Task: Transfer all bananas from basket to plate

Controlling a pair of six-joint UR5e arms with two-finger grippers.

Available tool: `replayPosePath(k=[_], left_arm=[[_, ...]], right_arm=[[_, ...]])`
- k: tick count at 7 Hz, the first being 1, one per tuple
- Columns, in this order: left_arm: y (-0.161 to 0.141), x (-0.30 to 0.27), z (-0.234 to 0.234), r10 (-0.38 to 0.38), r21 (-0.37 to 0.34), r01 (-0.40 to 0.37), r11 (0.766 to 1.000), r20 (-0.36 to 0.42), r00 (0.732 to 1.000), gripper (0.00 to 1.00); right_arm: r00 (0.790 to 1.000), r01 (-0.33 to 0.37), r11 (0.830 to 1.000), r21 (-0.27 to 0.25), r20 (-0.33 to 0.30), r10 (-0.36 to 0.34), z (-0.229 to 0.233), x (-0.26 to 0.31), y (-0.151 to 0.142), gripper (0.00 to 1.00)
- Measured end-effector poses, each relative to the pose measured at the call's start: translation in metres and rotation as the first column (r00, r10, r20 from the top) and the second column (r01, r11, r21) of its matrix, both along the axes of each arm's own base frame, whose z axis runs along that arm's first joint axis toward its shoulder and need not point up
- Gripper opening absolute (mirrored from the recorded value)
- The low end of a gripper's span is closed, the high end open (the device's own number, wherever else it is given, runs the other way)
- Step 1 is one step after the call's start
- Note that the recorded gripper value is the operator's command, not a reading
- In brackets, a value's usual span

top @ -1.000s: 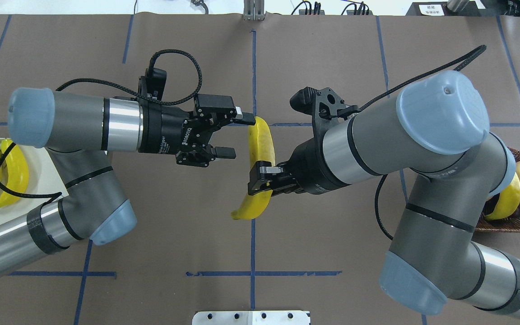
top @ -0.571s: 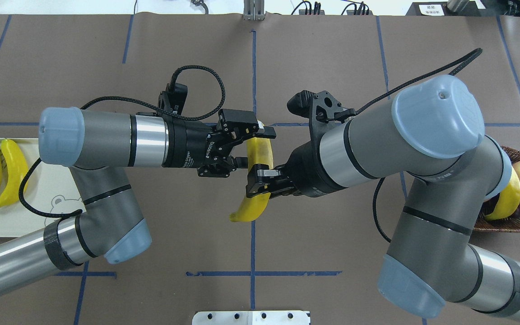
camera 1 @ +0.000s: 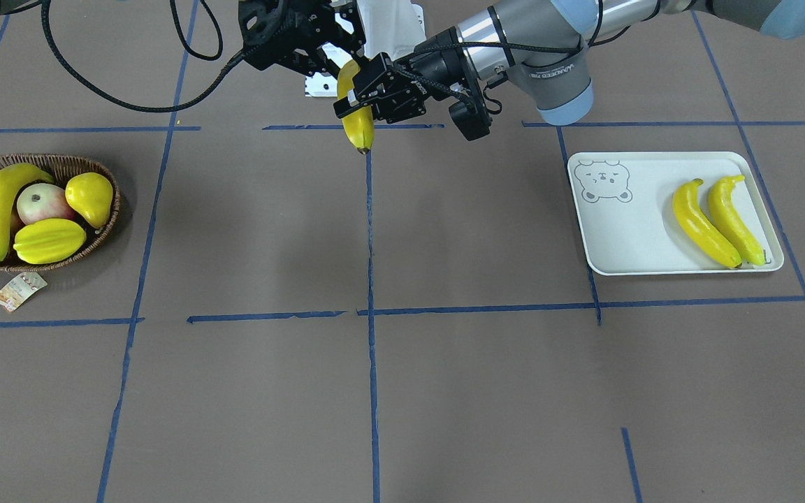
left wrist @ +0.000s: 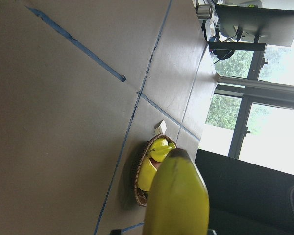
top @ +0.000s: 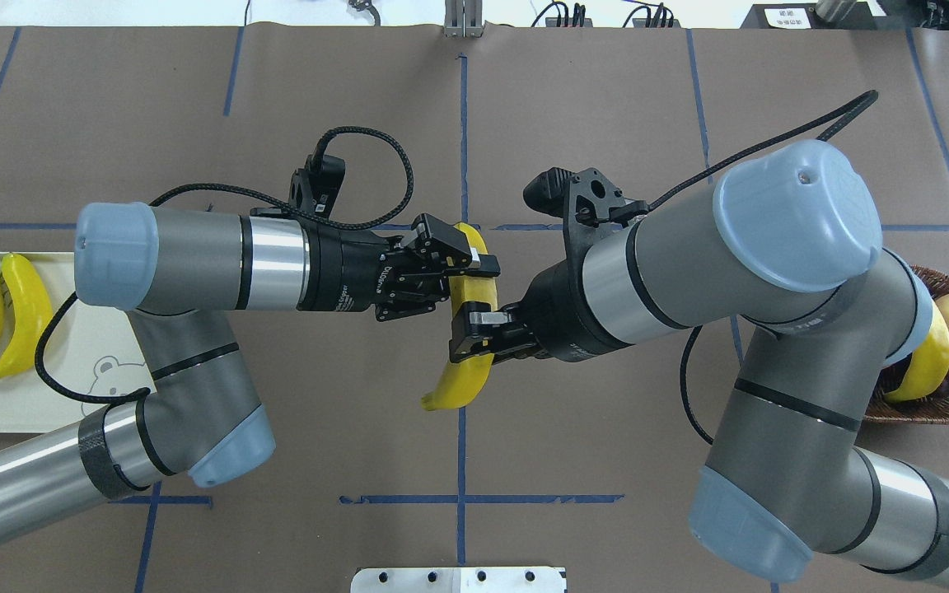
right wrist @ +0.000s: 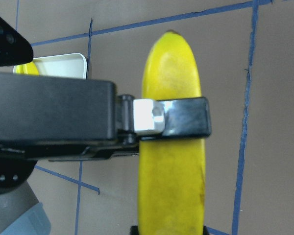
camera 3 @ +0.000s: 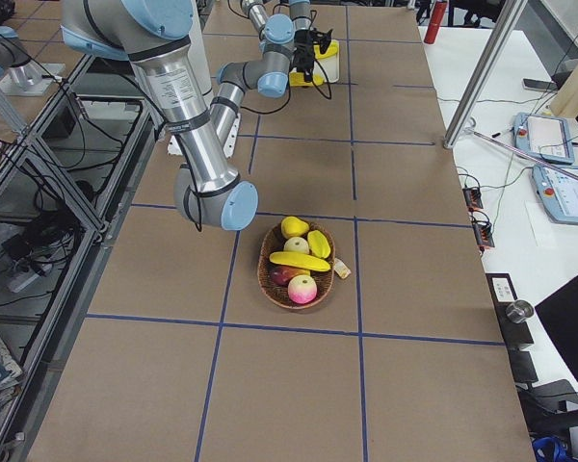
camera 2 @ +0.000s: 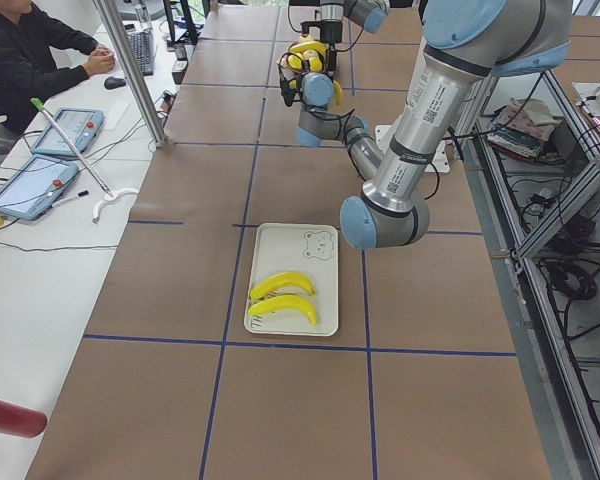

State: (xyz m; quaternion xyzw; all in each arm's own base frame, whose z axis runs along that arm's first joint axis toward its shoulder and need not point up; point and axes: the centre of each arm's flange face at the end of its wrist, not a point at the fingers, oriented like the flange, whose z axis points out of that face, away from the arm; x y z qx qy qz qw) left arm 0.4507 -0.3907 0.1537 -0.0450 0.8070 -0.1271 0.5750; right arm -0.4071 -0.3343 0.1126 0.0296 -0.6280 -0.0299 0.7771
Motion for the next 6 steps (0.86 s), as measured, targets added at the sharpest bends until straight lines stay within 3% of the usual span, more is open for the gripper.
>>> replayPosePath(k=[3,6], left_arm=[[0.0055,-0.0002,0.0009,0.031,0.025,-0.031,0.999,0.012,0.999,0.00],[-0.0028,-0.0014,0.0079,0.037,-0.005,-0.037,0.999,0.073,0.997,0.00]], right_arm=[[1.000,-0.001,1.000,0.001,0.006,0.001,-0.0018,0.0021,0.0009,1.00],[1.000,-0.003,1.000,0.003,0.011,0.003,-0.0039,0.0073,0.0016,1.00]])
